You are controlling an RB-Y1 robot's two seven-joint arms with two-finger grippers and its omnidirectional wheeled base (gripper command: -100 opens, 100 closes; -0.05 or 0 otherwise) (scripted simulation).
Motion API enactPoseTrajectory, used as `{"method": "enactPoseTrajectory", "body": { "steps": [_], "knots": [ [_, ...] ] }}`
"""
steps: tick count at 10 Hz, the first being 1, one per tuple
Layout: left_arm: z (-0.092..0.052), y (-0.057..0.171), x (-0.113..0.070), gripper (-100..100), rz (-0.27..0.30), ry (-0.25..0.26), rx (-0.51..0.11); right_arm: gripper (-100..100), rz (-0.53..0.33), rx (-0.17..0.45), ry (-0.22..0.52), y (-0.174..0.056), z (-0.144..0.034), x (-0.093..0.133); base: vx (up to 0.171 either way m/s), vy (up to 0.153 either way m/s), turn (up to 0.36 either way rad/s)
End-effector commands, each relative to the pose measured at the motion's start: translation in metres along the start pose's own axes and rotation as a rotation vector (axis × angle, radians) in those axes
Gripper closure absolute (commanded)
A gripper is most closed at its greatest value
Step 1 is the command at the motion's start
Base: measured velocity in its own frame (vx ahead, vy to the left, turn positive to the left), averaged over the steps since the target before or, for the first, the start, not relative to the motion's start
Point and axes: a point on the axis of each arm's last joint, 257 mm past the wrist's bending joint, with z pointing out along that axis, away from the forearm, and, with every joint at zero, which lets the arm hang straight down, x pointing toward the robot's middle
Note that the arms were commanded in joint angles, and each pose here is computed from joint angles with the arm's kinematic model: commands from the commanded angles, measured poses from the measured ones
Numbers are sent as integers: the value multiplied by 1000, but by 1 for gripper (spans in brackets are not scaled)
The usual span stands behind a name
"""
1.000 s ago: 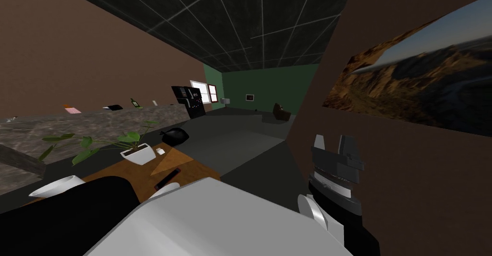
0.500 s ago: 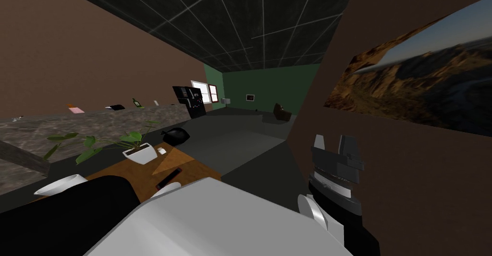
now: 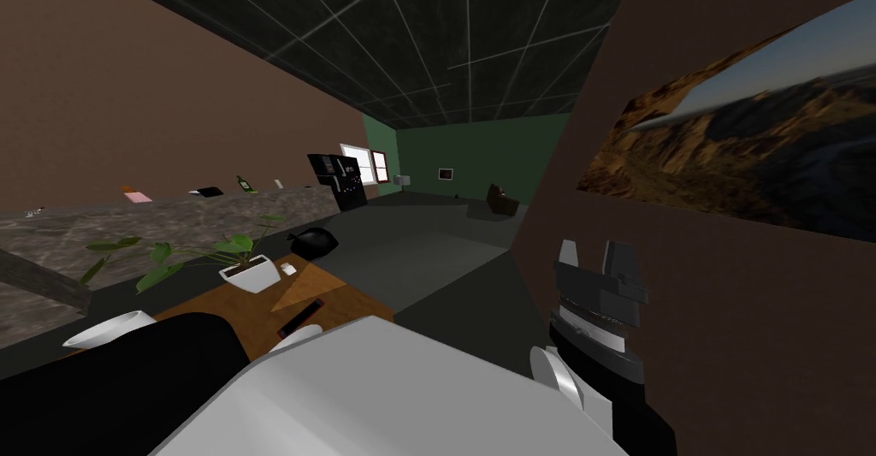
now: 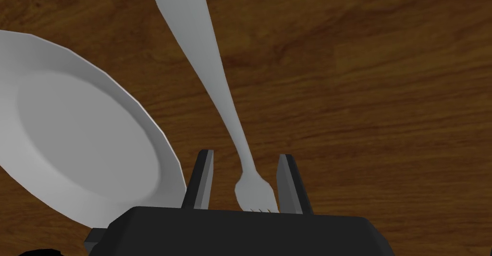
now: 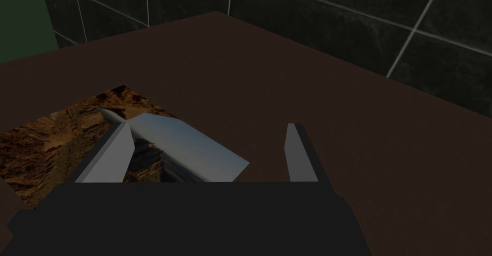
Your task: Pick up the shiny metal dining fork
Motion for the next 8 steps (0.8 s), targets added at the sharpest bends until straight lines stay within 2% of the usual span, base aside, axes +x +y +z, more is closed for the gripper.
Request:
{"method": "enactPoseTrajectory", "body": {
  "steps": [1,2,3,6,7,8],
  "knots": [
    [0,0,0,100,0,0,0,0,0,0,0,0,0,0,0,0,0],
    [0,0,0,0,0,0,0,0,0,0,0,0,0,0,0,0,0],
    [-8,-2,-5,100,-1,-5,-3,0,0,0,0,0,0,0,0,0,0],
    [-19,-6,-10,100,-6,-9,-5,0,0,0,0,0,0,0,-1,-15,-17],
    [-17,-5,-9,100,-5,-8,-3,0,0,0,0,0,0,0,-1,-11,-1],
    [-17,-5,-9,0,-5,-8,-5,0,0,0,0,0,0,0,0,0,0]
  ]
}}
